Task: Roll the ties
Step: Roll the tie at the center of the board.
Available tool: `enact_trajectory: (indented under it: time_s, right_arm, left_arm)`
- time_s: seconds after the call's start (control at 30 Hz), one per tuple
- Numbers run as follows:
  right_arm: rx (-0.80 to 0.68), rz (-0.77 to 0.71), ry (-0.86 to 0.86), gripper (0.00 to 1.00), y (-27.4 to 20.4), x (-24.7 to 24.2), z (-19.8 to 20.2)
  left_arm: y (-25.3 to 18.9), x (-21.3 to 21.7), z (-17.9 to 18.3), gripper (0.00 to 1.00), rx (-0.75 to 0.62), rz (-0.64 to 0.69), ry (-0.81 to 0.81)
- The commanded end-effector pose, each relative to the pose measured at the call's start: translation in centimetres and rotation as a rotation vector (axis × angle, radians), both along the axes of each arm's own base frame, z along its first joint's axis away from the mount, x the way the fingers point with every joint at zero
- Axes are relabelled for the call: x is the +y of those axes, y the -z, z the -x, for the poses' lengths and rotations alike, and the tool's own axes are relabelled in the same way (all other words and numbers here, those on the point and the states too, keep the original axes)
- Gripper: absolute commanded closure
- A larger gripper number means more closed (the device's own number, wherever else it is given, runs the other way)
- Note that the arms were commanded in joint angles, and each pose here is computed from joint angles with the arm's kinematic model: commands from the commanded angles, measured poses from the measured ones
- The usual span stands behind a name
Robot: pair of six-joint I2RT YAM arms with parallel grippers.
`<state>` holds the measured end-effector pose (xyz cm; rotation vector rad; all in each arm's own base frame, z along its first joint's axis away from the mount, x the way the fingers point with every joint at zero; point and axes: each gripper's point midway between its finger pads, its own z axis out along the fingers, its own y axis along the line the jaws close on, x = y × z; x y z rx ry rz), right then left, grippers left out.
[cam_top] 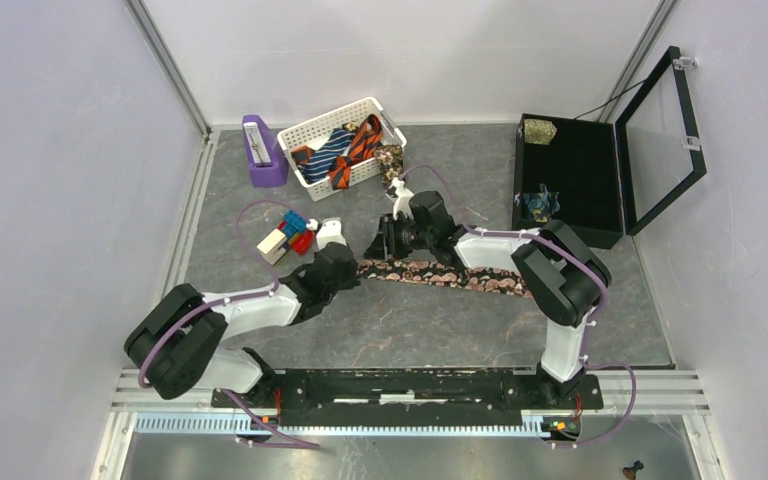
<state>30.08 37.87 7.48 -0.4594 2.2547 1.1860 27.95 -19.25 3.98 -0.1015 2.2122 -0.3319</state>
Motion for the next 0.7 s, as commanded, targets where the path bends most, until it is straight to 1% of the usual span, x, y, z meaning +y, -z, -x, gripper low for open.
enact_trajectory:
  time_s: [0.0,0.23,0.37,0.67]
  right_arm:
    - [-0.031,-0.05,-0.04,0.62,-1.6,2.8,-0.2]
    - [-0.013,-0.043,-0.053,0.61,-0.7,4.8,0.0]
    - [-0.003,-0.017,-0.041,0.61,0.4,5.0,-0.4]
    - [0.031,0.037,-0.057,0.61,2.8,5.3,0.8]
  left_arm:
    - [-1.0,0.0,-0.3,0.97,-0.029,0.063,-0.026]
    - [-1.9,0.1,-0.3,0.98,-0.055,0.084,-0.017]
    - [-2.3,0.0,-0.2,0.98,-0.064,0.094,-0.001]
    - [-2.7,-0.2,-0.2,0.98,-0.079,0.109,0.01]
